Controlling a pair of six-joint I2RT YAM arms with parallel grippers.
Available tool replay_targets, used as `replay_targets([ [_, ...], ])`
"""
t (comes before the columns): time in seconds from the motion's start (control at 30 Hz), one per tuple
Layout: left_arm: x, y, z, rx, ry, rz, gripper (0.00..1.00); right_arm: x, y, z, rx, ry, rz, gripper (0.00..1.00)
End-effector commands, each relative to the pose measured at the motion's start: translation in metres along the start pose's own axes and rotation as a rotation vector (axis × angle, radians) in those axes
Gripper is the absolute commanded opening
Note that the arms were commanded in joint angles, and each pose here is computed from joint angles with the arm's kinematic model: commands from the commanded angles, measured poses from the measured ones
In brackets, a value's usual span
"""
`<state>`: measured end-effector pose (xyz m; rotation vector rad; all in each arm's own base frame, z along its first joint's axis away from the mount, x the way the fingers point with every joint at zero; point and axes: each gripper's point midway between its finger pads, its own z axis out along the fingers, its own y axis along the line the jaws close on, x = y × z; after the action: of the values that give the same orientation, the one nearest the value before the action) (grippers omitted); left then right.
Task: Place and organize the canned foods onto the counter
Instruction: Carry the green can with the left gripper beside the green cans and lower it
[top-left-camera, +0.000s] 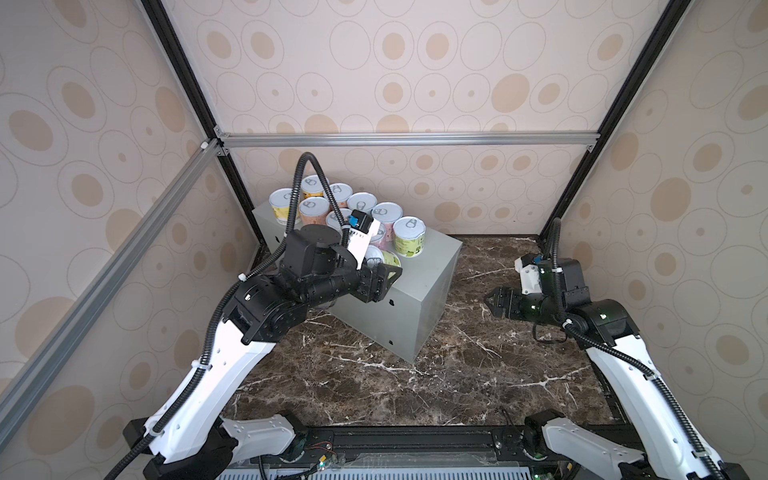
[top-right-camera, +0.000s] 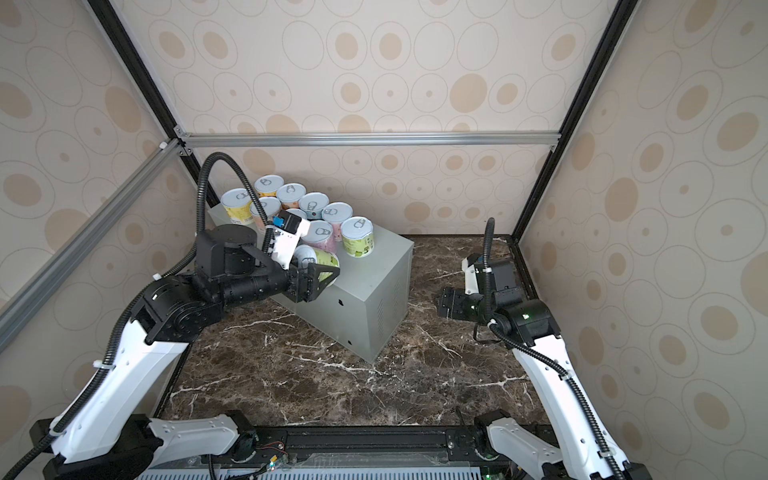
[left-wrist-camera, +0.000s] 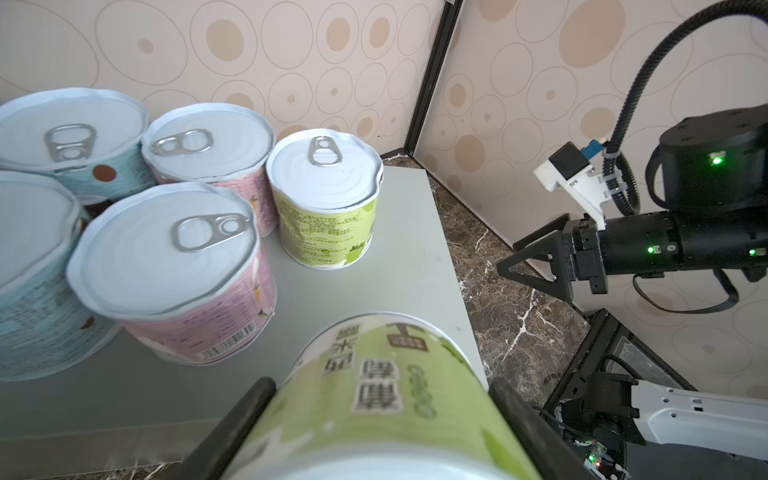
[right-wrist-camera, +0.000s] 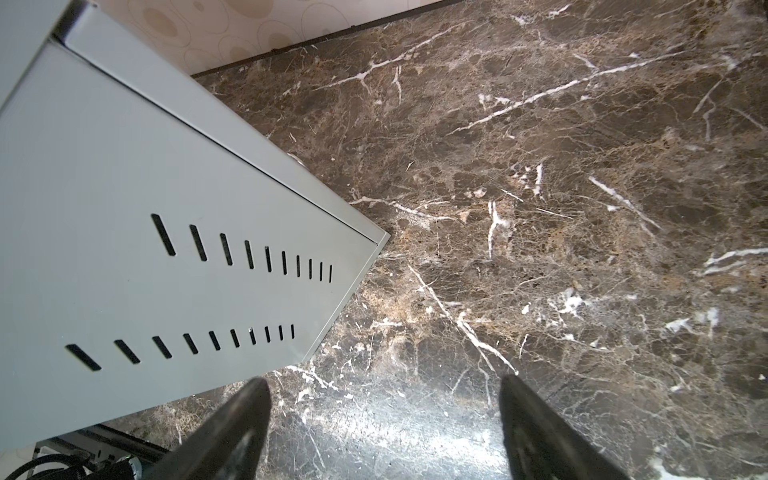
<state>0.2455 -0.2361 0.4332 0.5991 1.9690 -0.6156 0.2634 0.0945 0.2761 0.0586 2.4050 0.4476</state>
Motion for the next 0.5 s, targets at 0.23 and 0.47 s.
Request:
replay_targets([
  [0.23,-0.026,-0.01,0.006,-0.095,-0.023,0.088,0.56,0.007,-0.003,0.006,0.003,0.0,-0.042,0.89],
  [0.47,-0.027,-0.019,0.032,-0.17,0.031,0.139,0.56,0.011,-0.004,0.006,-0.005,-0.001,-0.063,0.89],
])
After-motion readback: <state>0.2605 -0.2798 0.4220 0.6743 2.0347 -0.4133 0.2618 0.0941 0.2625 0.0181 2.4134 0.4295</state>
